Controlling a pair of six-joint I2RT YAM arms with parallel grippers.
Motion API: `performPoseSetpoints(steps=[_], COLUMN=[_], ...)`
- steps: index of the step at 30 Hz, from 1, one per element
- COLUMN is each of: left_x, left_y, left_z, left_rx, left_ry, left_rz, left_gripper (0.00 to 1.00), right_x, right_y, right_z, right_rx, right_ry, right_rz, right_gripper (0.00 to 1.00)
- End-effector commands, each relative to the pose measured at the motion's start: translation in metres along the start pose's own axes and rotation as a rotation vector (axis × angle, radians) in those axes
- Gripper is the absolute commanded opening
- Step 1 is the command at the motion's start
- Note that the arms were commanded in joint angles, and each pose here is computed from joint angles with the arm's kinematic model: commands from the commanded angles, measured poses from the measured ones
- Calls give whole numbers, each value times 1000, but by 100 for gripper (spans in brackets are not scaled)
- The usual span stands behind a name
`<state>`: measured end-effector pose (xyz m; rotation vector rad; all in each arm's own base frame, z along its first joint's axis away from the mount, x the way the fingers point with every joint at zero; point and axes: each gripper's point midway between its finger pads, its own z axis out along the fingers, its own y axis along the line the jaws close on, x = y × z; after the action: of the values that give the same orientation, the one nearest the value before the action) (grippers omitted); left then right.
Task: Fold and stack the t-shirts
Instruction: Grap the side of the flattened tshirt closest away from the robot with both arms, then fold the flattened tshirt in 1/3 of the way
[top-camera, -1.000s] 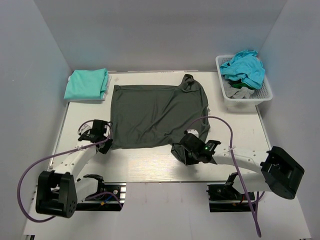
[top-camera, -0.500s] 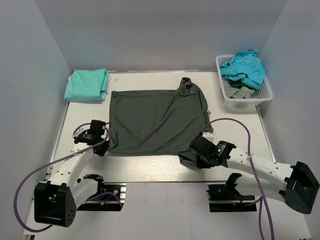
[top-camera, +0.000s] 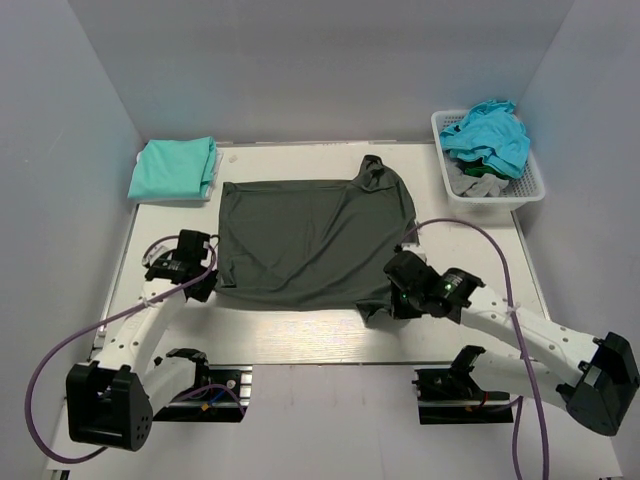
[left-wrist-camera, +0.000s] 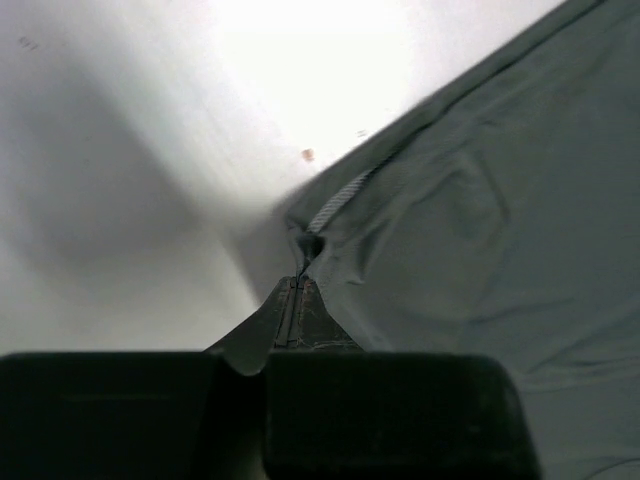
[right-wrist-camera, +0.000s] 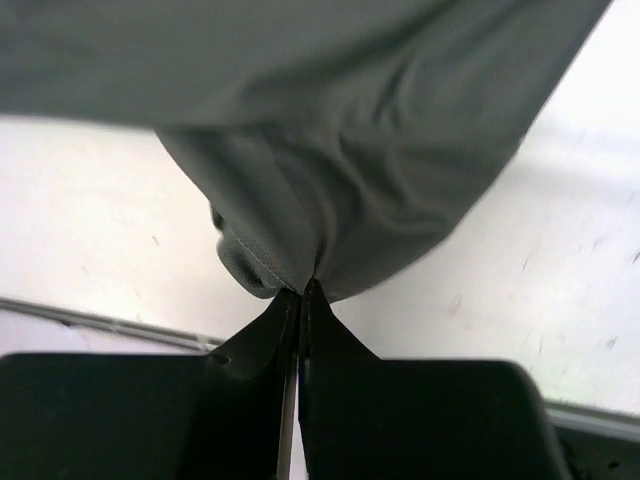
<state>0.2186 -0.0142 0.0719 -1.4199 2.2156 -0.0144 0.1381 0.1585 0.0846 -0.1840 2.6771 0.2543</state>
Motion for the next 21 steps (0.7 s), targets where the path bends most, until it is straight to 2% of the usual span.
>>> performPoseSetpoints(steps=[1, 5, 12, 19, 20, 21], left_x=[-23, -35, -49, -52, -55, -53], left_y=[-29, -47, -85, -115, -123, -125], left_z=[-11, -11, -6, 17, 17, 24], left_rx=[80, 78, 88, 48, 56, 36], left_ry=[-71, -97, -112, -97, -100, -92], left_rz=[-29, -32, -17, -2, -5, 3], left_gripper=[0, 0, 0, 0, 0, 0], right_x=[-52, -79, -152, -198, -215, -218], right_y=[13, 14, -8, -21, -22, -25], right_z=[-7, 8, -4, 10, 5, 17], right_rx=[-23, -1, 65, 80, 68, 85], right_ry=[-129, -129, -239, -222, -256, -234], right_rz=[-24, -10, -19, -27, -25, -28], right_gripper=[0, 0, 0, 0, 0, 0])
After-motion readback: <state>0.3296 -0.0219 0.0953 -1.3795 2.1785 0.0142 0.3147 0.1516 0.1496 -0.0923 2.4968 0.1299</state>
